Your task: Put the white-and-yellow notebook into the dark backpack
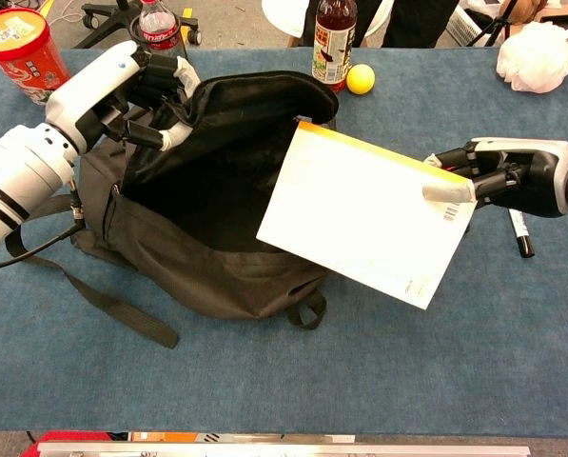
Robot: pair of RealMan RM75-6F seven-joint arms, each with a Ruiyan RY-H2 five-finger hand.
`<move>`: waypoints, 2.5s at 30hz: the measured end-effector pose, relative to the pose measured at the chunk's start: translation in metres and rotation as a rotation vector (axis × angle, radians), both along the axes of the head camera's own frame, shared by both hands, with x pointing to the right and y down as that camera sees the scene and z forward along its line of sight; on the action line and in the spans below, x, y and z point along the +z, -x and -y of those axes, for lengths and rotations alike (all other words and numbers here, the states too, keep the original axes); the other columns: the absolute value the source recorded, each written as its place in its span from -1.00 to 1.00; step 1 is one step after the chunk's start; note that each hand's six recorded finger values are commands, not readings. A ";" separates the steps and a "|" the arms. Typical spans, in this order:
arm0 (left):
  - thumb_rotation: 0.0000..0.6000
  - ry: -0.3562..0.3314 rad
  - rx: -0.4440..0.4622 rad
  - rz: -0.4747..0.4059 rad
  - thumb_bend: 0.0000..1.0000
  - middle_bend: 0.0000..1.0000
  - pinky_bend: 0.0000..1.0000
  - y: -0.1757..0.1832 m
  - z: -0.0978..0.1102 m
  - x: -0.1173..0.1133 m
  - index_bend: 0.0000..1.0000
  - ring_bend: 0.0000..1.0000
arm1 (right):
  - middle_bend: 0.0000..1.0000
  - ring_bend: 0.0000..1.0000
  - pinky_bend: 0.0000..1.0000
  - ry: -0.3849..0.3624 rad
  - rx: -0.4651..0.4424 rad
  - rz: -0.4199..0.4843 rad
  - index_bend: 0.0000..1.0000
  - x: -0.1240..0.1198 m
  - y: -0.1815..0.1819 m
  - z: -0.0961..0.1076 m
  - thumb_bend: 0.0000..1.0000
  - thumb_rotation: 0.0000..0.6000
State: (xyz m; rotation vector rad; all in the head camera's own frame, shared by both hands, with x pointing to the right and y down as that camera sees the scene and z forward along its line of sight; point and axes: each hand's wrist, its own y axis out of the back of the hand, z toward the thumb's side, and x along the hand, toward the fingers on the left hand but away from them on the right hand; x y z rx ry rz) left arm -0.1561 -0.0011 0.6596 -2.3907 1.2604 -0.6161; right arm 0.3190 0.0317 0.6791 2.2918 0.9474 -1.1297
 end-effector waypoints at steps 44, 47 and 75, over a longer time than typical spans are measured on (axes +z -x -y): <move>1.00 0.016 0.057 0.011 -0.12 0.24 0.55 -0.009 -0.018 -0.004 0.23 0.25 | 0.66 0.39 0.34 0.468 0.411 0.252 0.85 0.057 0.093 0.028 0.03 1.00; 1.00 0.019 0.056 0.011 -0.12 0.24 0.55 -0.009 -0.018 -0.004 0.23 0.25 | 0.66 0.39 0.34 0.472 0.409 0.251 0.85 0.058 0.100 0.026 0.03 1.00; 1.00 0.040 0.042 0.018 -0.12 0.22 0.54 0.000 -0.017 -0.003 0.20 0.24 | -0.57 -0.85 -0.52 0.413 0.353 0.382 -0.68 0.057 0.130 0.030 0.05 1.00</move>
